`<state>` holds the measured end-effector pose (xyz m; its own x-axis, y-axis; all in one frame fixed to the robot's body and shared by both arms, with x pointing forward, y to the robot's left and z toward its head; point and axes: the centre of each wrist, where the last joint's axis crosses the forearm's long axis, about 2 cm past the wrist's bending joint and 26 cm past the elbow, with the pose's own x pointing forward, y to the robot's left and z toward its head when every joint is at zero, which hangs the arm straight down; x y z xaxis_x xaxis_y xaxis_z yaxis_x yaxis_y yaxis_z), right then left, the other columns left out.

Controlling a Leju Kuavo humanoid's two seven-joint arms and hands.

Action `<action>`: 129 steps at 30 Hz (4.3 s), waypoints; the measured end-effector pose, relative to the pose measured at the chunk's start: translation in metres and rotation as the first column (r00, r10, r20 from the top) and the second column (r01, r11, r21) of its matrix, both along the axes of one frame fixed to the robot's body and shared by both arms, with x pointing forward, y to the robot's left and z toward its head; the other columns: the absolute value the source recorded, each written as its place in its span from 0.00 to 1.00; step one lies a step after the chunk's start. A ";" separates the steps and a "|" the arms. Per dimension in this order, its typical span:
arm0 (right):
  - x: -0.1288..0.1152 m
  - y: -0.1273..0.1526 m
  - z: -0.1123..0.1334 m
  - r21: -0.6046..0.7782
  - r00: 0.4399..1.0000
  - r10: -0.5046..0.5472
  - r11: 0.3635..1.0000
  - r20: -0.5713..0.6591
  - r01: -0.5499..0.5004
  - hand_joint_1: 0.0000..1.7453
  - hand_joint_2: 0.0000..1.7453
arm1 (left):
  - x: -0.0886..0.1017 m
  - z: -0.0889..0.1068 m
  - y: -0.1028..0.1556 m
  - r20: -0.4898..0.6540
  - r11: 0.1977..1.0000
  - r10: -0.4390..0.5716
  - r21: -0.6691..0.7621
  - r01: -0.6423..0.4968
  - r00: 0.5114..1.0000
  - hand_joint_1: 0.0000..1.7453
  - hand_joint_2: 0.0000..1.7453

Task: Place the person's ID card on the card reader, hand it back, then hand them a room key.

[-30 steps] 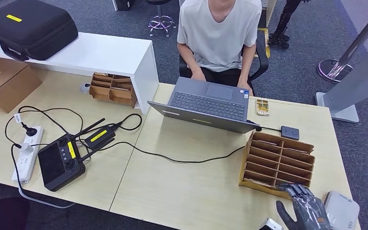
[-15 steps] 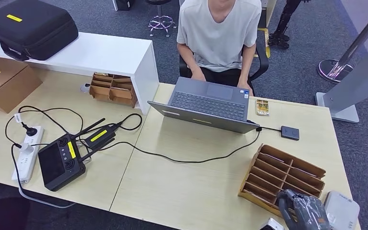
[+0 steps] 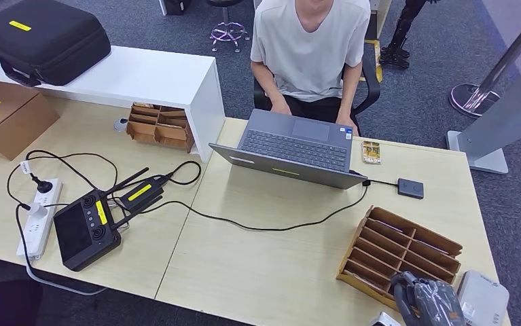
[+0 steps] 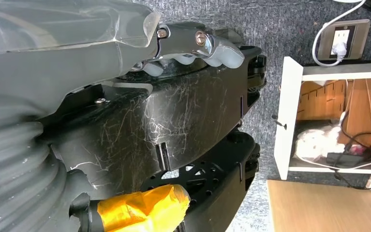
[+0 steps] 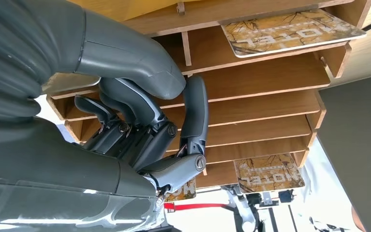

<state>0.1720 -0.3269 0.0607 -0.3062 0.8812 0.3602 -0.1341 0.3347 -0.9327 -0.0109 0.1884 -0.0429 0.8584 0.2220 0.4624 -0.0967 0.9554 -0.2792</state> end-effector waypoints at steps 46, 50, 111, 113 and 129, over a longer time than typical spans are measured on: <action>0.000 0.022 0.047 0.088 0.922 0.068 0.990 0.380 -0.109 0.00 1.00 | -0.003 0.000 0.000 0.021 0.999 0.033 0.001 -0.033 0.999 0.00 1.00; -0.006 0.023 0.049 0.078 0.916 0.071 0.991 0.394 -0.111 0.00 1.00 | -0.003 0.000 0.000 0.020 0.999 0.033 0.002 -0.033 0.999 0.00 1.00; -0.109 0.022 0.041 0.113 0.994 -0.021 0.994 0.109 0.009 0.00 1.00 | -0.005 0.000 -0.001 0.029 0.999 0.037 0.006 -0.037 0.999 0.00 1.00; -0.107 0.021 0.039 0.126 0.995 -0.024 0.992 0.097 0.011 0.00 1.00 | -0.005 0.000 -0.001 0.029 0.999 0.037 0.007 -0.037 0.999 0.00 1.00; -0.078 0.004 0.005 0.138 0.995 -0.094 0.987 0.037 0.088 0.00 1.00 | -0.005 0.000 -0.001 0.022 0.999 0.035 0.006 -0.035 0.999 0.00 1.00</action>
<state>0.0937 -0.3233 0.0661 -0.2447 0.8499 0.4666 -0.0582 0.4675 -0.8821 -0.0160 0.1875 -0.0427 0.8399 0.2487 0.4824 -0.1240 0.9532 -0.2756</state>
